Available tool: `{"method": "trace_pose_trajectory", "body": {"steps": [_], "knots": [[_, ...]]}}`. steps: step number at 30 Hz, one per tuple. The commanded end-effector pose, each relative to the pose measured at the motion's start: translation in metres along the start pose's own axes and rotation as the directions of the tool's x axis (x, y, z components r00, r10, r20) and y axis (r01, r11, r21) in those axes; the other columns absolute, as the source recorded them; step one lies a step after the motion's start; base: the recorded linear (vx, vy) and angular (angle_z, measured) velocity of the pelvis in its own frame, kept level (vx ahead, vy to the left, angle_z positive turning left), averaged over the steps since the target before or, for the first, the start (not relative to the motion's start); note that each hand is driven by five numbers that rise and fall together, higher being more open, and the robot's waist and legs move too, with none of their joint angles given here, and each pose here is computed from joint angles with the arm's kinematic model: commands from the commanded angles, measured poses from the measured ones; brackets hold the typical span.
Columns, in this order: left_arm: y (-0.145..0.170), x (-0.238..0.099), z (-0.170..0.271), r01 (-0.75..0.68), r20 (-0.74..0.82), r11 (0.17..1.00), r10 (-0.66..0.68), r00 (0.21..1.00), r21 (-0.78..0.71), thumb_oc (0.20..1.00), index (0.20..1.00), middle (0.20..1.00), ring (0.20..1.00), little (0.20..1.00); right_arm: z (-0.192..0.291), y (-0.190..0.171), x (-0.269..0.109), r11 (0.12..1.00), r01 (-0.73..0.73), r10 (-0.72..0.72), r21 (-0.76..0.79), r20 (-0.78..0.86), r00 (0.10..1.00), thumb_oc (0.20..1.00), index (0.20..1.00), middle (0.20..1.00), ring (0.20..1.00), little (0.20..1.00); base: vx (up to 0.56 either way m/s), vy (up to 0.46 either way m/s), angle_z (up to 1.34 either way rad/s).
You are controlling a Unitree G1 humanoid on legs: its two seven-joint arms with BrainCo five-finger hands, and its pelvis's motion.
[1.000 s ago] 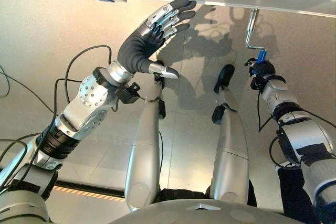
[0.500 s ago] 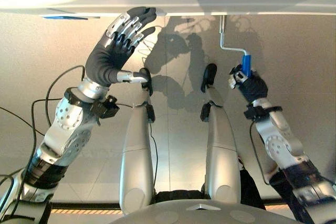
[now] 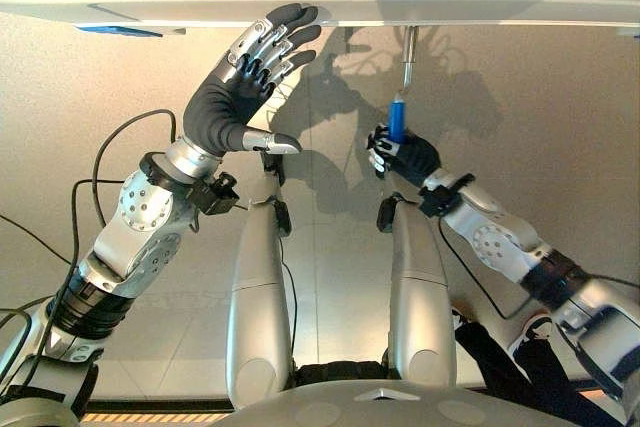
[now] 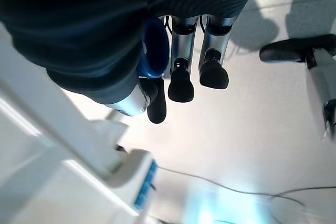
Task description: Raise the hospital bed
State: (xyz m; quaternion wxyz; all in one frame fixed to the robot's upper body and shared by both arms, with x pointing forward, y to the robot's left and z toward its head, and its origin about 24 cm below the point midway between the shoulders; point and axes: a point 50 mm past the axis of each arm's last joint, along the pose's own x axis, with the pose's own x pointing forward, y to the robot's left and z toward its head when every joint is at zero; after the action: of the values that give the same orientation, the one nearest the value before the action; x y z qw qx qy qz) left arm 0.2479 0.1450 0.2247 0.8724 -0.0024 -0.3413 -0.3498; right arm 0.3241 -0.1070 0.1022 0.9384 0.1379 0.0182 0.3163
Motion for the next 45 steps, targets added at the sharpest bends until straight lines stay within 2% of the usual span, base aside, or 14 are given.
{"method": "trace_pose_trajectory", "body": {"steps": [1, 4, 6, 7, 10, 11, 17, 24, 28, 34, 41, 42, 43, 45], "knots": [[-0.018, 0.004, 0.013, 0.039, 0.124, 0.997, -0.03, 0.992, -0.066, 1.0, 1.0, 1.0, 1.0, 1.0, 0.031, 0.061, 0.039, 0.952, -0.228, 0.254, -0.203, 0.113, 0.961, 0.2, 0.2, 0.2, 0.2, 0.2, 0.0, 0.0, 0.0], [-0.023, 0.008, 0.011, 0.052, 0.13, 0.994, -0.039, 0.991, -0.096, 1.0, 1.0, 1.0, 1.0, 1.0, 0.016, 0.059, 0.057, 0.968, -0.151, 0.168, -0.2, 0.074, 0.983, 0.2, 0.2, 0.2, 0.2, 0.2, 0.0, 0.009, 0.01], [-0.025, 0.012, 0.01, 0.062, 0.135, 0.992, -0.046, 0.99, -0.113, 1.0, 1.0, 1.0, 1.0, 1.0, -0.004, 0.035, 0.066, 0.972, 0.014, -0.016, -0.234, -0.008, 1.0, 0.2, 0.2, 0.2, 0.2, 0.2, 0.0, 0.017, 0.04], [-0.025, 0.012, 0.01, 0.062, 0.134, 0.992, -0.047, 0.99, -0.112, 1.0, 1.0, 1.0, 1.0, 1.0, -0.003, 0.035, 0.067, 0.972, 0.014, -0.016, -0.233, -0.007, 1.0, 0.2, 0.2, 0.2, 0.2, 0.2, 0.0, 0.012, 0.06], [-0.03, 0.014, 0.009, 0.08, 0.144, 0.985, -0.058, 0.988, -0.151, 1.0, 1.0, 1.0, 1.0, 1.0, -0.016, 0.003, 0.067, 0.946, 0.18, -0.206, -0.269, -0.074, 0.976, 0.2, 0.2, 0.2, 0.2, 0.2, 0.0, 0.009, 0.03], [-0.033, 0.016, 0.008, 0.098, 0.142, 0.981, -0.075, 0.987, -0.165, 1.0, 1.0, 1.0, 1.0, 1.0, -0.021, -0.028, 0.057, 0.894, 0.313, -0.364, -0.319, -0.112, 0.925, 0.2, 0.2, 0.2, 0.2, 0.2, 0.0, 0.0, 0.0], [-0.035, 0.022, 0.008, 0.154, 0.118, 0.98, -0.139, 0.983, -0.125, 1.0, 1.0, 1.0, 1.0, 1.0, -0.022, -0.095, 0.011, 0.725, 0.507, -0.637, -0.466, -0.173, 0.751, 0.2, 0.2, 0.2, 0.2, 0.2, -0.01, 0.015, 0.05], [-0.023, 0.012, -0.011, 0.134, -0.017, 0.989, -0.135, 0.991, -0.069, 1.0, 1.0, 1.0, 1.0, 1.0, -0.029, -0.134, -0.041, 0.607, 0.612, -0.772, -0.507, -0.192, 0.606, 0.2, 0.2, 0.2, 0.2, 0.2, -0.01, 0.016, 0.03], [-0.016, 0.005, -0.032, 0.103, -0.121, 0.993, -0.111, 0.987, -0.063, 1.0, 1.0, 1.0, 1.0, 1.0, -0.031, -0.139, -0.049, 0.594, 0.626, -0.784, -0.505, -0.188, 0.592, 0.2, 0.2, 0.2, 0.2, 0.2, 0.02, 0.005, -0.03], [-0.012, -0.002, -0.047, 0.198, -0.258, 0.98, -0.184, 0.948, 0.026, 1.0, 1.0, 1.0, 1.0, 1.0, -0.037, -0.14, -0.057, 0.602, 0.623, -0.779, -0.5, -0.195, 0.596, 0.2, 0.2, 0.2, 0.2, 0.2, -0.02, 0.006, -0.05], [-0.014, -0.003, -0.056, 0.214, -0.3, 0.976, -0.195, 0.934, 0.031, 1.0, 1.0, 1.0, 1.0, 1.0, -0.048, -0.137, -0.059, 0.615, 0.627, -0.775, -0.478, -0.218, 0.593, 0.2, 0.2, 0.2, 0.2, 0.2, 0.0, -0.002, -0.01], [-0.013, -0.004, -0.058, 0.222, -0.314, 0.974, -0.199, 0.928, 0.04, 1.0, 1.0, 1.0, 1.0, 1.0, -0.049, -0.136, -0.059, 0.614, 0.629, -0.776, -0.478, -0.22, 0.591, 0.749, 0.749, 0.749, 0.749, 0.749, 0.0, 0.0, 0.0], [-0.013, -0.004, -0.06, 0.217, -0.32, 0.975, -0.193, 0.928, 0.04, 1.0, 1.0, 1.0, 1.0, 1.0, -0.049, -0.136, -0.058, 0.611, 0.63, -0.777, -0.479, -0.216, 0.591, 1.0, 1.0, 1.0, 1.0, 1.0, 0.0, 0.0, 0.0], [-0.011, -0.007, -0.066, 0.202, -0.341, 0.978, -0.176, 0.923, 0.044, 1.0, 1.0, 1.0, 1.0, 1.0, -0.05, -0.134, -0.058, 0.613, 0.636, -0.777, -0.47, -0.21, 0.594, 1.0, 1.0, 1.0, 1.0, 1.0, 0.0, 0.0, 0.0]]}}
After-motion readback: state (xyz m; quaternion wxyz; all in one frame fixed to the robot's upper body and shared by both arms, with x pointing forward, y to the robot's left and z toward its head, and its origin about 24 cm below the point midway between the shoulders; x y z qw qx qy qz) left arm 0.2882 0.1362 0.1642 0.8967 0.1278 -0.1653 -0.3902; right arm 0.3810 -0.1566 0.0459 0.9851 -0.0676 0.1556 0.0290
